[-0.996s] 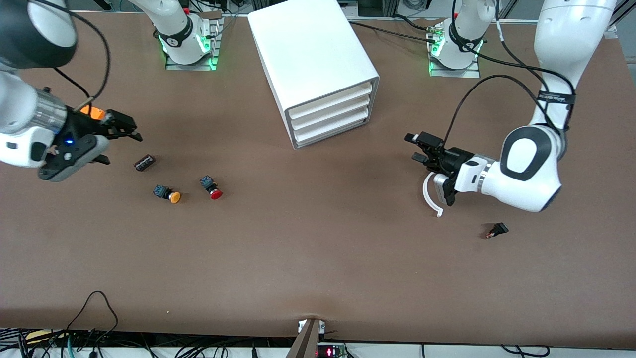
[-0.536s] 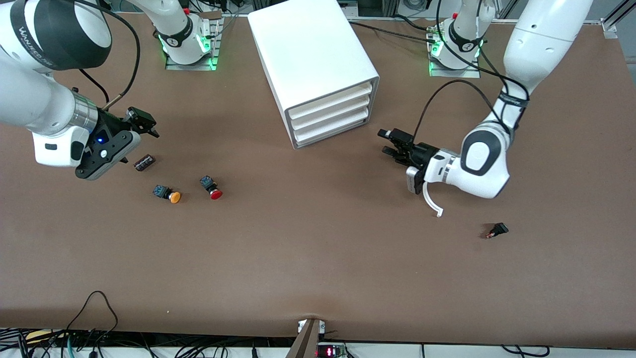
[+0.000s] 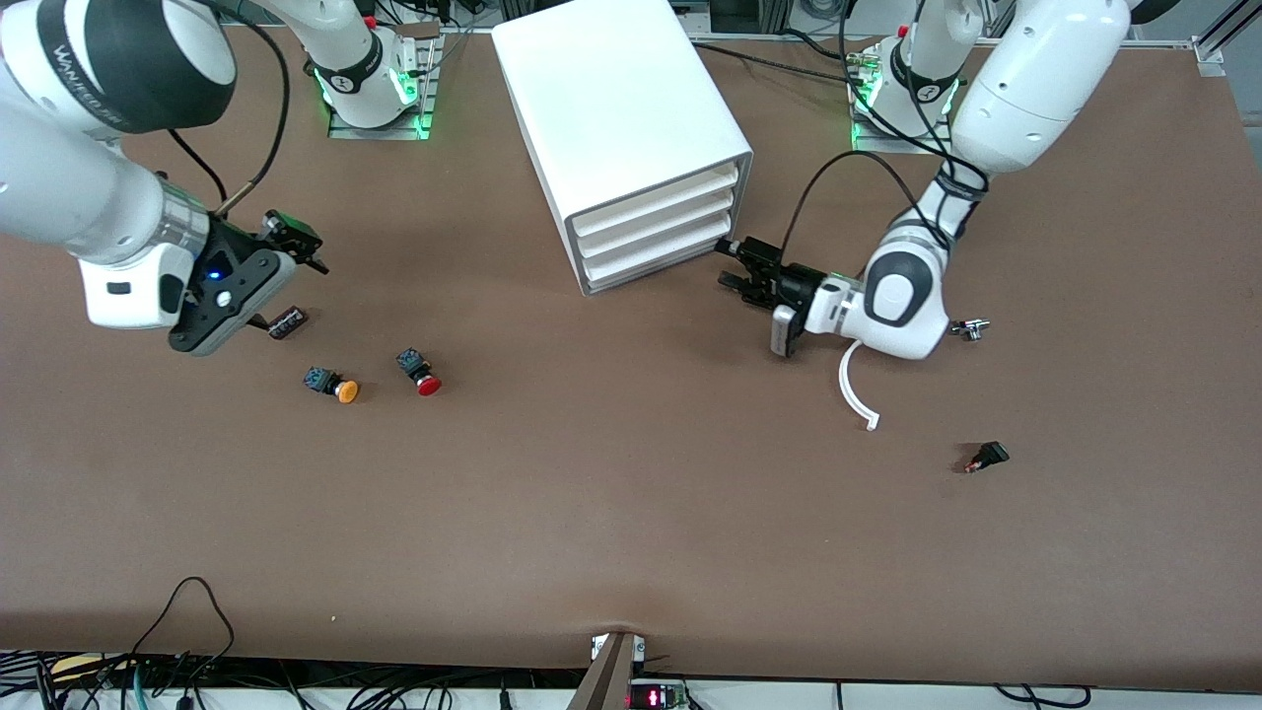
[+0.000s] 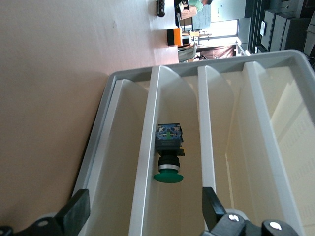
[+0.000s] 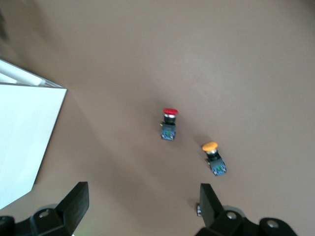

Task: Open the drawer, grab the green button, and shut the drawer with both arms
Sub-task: 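Grasp the top drawer handle with the left gripper, then pull the drawer open with the left gripper while the right gripper approaches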

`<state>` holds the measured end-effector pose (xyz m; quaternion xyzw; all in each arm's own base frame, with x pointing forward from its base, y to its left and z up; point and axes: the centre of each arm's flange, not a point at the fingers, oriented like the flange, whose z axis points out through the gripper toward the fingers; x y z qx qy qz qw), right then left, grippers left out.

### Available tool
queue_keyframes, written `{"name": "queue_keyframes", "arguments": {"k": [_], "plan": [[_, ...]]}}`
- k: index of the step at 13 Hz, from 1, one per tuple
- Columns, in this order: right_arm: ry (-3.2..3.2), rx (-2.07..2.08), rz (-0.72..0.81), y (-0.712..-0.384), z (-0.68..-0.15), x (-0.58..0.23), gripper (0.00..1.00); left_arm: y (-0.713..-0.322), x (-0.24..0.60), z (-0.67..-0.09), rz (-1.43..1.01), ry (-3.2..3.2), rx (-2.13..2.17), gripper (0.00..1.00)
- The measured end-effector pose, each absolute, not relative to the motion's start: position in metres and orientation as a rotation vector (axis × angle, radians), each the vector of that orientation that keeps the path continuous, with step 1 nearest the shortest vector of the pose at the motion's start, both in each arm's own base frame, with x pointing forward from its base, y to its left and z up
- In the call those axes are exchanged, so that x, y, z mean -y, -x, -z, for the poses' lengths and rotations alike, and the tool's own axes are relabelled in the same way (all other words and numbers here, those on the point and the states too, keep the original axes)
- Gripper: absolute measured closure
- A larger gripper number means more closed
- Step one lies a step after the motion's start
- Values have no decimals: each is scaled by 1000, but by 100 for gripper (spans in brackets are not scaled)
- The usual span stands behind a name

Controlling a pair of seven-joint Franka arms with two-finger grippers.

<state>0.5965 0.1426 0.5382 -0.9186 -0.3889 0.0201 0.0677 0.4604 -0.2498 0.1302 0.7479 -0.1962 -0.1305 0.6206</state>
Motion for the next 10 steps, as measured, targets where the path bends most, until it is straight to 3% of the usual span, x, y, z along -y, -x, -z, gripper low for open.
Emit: {"name": "queue_keyframes", "arguments": {"k": [4,7,8,9,10], "plan": [[2704,1299,-27,-587,-547,-186,0,-448,254,-123,294,-1713,476,10],[2679,1364,34,-591,-541,-208,3,-441,251,-118,292,-1708,486,46],[2672,1382,56,-592,-540,-217,11,-439,251,-117,281,-1702,500,55],[2665,1399,79,-592,-539,-225,11,-439,251,-115,265,-1694,520,66],[2658,1414,98,-592,-538,-233,18,-438,250,-113,254,-1687,533,75]]}}
